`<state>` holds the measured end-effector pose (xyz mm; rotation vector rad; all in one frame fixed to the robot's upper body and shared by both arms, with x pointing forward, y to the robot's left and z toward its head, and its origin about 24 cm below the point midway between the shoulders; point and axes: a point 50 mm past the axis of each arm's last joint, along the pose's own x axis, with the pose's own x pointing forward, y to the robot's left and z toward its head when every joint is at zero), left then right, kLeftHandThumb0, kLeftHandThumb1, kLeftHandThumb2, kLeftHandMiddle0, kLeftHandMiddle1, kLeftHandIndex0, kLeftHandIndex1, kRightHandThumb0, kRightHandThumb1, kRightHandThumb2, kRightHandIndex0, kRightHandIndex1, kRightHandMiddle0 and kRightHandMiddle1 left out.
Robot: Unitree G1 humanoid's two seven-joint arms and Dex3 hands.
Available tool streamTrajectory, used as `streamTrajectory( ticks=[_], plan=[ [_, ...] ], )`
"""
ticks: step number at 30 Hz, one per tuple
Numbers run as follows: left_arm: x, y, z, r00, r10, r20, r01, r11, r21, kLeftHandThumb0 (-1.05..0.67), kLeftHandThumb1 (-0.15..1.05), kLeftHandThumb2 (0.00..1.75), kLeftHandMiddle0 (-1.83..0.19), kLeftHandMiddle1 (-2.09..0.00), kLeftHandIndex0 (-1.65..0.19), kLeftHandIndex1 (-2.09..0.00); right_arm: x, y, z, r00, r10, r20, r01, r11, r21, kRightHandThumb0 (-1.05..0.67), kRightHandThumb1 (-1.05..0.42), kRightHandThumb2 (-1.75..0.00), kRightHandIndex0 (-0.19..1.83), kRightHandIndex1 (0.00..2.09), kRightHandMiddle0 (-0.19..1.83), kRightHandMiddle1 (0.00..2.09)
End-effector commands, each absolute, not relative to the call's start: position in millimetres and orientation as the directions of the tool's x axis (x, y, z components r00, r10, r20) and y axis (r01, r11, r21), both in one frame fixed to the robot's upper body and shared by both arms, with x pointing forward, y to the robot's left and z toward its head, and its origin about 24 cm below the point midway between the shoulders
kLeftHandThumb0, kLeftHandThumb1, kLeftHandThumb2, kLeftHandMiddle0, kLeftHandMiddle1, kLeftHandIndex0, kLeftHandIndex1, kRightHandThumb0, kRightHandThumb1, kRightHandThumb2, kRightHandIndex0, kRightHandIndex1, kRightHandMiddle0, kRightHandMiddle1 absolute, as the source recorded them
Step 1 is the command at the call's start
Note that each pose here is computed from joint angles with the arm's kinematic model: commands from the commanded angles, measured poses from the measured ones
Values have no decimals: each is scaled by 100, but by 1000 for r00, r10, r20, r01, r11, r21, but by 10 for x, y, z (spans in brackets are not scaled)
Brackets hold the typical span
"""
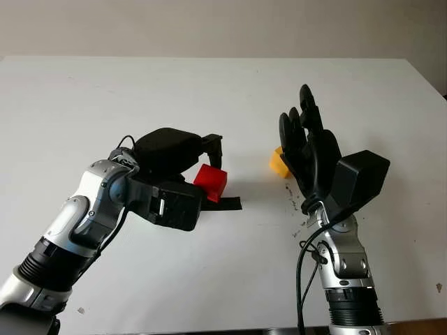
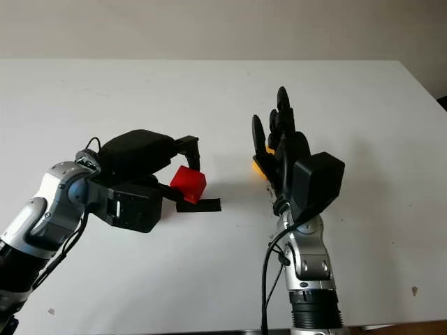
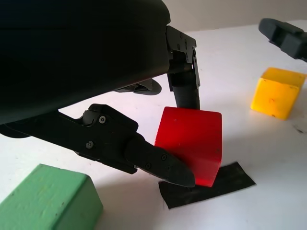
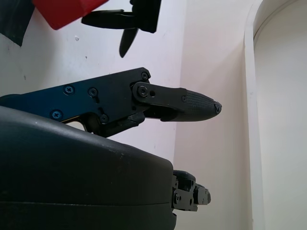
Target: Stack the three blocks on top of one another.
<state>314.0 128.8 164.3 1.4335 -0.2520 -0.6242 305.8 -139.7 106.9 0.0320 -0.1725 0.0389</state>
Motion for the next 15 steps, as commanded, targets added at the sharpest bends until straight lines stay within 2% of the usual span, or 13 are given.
streamTrajectory(
  ticks=[1, 15],
  plan=[
    [3126, 1267, 1609, 808, -547, -217, 270, 17, 963, -44, 105, 16, -32, -4, -20, -186, 3039, -1396, 1122, 980, 33, 194, -40, 999, 33, -55, -105, -48, -4, 5, -2, 5],
    [3121, 1257, 1569, 802, -546, -240, 303, 26, 953, -43, 105, 17, -30, -4, -17, -189, 3037, -1395, 1124, 980, 38, 194, -44, 999, 24, -55, -105, -48, -5, 5, -3, 5]
  ],
)
